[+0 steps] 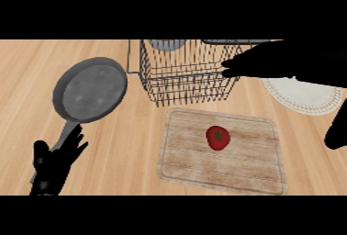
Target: Pick the tomato from the cutting board and place it in the basket
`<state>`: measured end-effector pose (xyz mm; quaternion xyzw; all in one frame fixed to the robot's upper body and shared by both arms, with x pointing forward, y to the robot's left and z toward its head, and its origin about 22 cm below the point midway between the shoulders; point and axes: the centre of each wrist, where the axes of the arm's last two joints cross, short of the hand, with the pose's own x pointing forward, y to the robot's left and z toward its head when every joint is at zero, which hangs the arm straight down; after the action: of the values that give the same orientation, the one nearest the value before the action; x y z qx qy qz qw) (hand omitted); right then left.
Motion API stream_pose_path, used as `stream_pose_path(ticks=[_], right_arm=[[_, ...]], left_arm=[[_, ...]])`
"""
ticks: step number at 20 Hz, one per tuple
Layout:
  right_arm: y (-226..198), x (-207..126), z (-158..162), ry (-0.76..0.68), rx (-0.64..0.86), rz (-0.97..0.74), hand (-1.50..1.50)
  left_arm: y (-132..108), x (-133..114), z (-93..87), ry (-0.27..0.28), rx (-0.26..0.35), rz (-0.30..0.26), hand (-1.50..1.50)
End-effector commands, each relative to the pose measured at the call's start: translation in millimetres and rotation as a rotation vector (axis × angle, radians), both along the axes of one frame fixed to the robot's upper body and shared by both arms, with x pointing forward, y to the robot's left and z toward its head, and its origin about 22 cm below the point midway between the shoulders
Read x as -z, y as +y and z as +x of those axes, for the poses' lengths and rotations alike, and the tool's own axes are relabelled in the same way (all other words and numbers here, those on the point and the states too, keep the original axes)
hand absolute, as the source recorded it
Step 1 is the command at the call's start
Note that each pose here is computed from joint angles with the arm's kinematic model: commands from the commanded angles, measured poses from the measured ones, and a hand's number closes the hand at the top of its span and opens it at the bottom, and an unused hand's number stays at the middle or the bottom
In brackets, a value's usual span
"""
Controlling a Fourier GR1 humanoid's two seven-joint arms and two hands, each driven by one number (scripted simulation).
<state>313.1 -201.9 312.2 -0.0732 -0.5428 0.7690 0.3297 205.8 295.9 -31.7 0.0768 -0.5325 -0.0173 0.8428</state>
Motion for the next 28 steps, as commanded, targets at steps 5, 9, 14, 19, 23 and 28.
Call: stream_pose_path(ticks=[5, 9, 14, 19, 23, 28], right_arm=[[19, 49, -1, 0.046, 0.0, 0.046, -1.5], [22, 72, -4, 0.035, -0.01, 0.062, -1.5], [42, 113, -7, -0.006, -0.009, -0.031, -1.5], [24, 140, 10, 0.028, 0.018, -0.036, -1.5], [34, 159, 10, 0.027, 0.006, -0.026, -1.5], [45, 160, 9, 0.014, 0.006, -0.007, -1.5]], left_arm=[[-9, 15, -6.6, 0.1, -0.003, -0.01, 0.0], [11, 28, -15.6, 0.118, -0.006, -0.014, 0.0], [13, 14, -16.1, 0.115, 0.013, -0.02, 0.0], [-4, 29, -13.2, 0.12, 0.006, -0.016, 0.0], [-1, 19, 2.2, 0.103, -0.001, 0.009, 0.0], [-21, 24, -3.4, 0.103, -0.004, -0.007, 0.0]])
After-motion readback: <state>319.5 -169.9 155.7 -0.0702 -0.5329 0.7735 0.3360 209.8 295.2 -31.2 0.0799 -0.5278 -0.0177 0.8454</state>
